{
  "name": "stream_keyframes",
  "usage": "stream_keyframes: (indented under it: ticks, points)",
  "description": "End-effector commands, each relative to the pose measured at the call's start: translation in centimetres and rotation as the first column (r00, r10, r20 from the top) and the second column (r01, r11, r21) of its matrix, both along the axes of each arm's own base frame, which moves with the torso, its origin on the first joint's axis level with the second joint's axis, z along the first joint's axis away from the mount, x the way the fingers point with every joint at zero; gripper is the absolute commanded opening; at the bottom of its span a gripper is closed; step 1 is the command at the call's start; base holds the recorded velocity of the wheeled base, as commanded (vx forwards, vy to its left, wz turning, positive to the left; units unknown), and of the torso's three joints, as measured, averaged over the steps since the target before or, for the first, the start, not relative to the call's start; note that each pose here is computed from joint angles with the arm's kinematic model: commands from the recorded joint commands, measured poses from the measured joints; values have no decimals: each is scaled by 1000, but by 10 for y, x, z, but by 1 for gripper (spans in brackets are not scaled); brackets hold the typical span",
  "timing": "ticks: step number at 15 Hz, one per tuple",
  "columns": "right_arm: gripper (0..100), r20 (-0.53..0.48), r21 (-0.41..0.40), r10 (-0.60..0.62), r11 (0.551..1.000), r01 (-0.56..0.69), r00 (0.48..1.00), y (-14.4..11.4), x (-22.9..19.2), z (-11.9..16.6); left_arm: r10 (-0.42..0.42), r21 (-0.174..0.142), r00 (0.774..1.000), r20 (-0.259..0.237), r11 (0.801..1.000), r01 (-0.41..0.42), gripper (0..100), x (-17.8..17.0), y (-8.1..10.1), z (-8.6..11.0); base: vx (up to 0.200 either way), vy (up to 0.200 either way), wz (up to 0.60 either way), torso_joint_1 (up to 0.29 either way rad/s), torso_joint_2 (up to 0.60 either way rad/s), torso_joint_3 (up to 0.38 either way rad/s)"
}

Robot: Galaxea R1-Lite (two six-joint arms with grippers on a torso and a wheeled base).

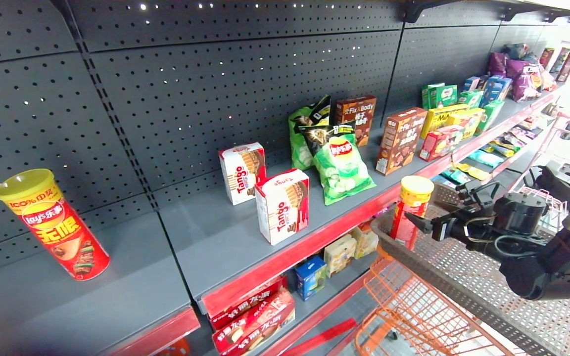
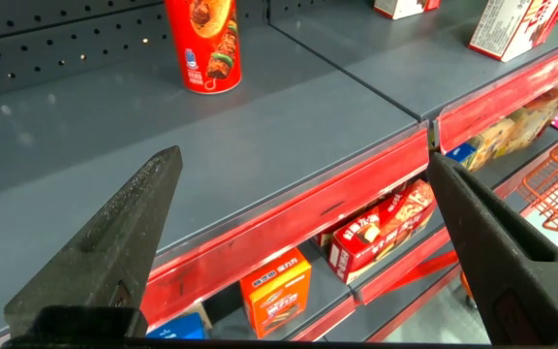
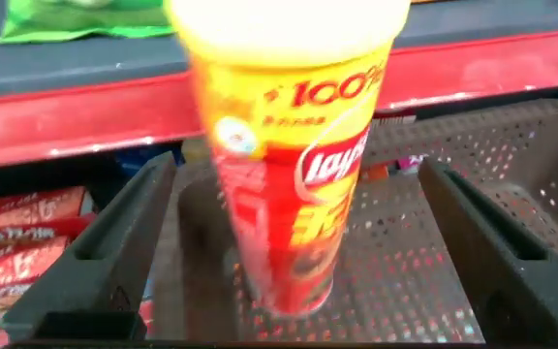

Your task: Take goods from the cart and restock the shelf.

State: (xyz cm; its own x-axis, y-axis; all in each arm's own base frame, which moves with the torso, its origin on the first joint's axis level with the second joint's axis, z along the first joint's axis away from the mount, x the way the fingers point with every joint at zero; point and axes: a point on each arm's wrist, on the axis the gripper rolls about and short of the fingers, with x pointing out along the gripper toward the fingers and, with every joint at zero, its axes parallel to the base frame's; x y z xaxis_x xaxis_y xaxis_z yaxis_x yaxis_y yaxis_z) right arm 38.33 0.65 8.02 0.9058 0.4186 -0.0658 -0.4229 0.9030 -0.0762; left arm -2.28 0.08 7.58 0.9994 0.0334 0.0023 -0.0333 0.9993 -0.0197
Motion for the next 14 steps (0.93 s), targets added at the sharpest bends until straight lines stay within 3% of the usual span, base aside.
stream_keyframes:
  ticks: [1, 13, 14]
  points:
    - [100, -5, 18, -2, 1000, 2, 1000, -1, 17, -11, 0, 0, 1000, 1, 1000, 0, 100, 0, 0, 0, 0, 0, 0, 0, 0, 0]
    - [100, 1, 43, 29, 999, -29, 1000, 1, 53, -22, 0, 0, 1000, 1, 1000, 0, 100, 0, 0, 0, 0, 0, 0, 0, 0, 0]
    - [0, 4, 46, 52, 998, -52, 999, 1, 53, -21, 0, 0, 1000, 1, 1000, 0, 100, 0, 0, 0, 0, 0, 0, 0, 0, 0]
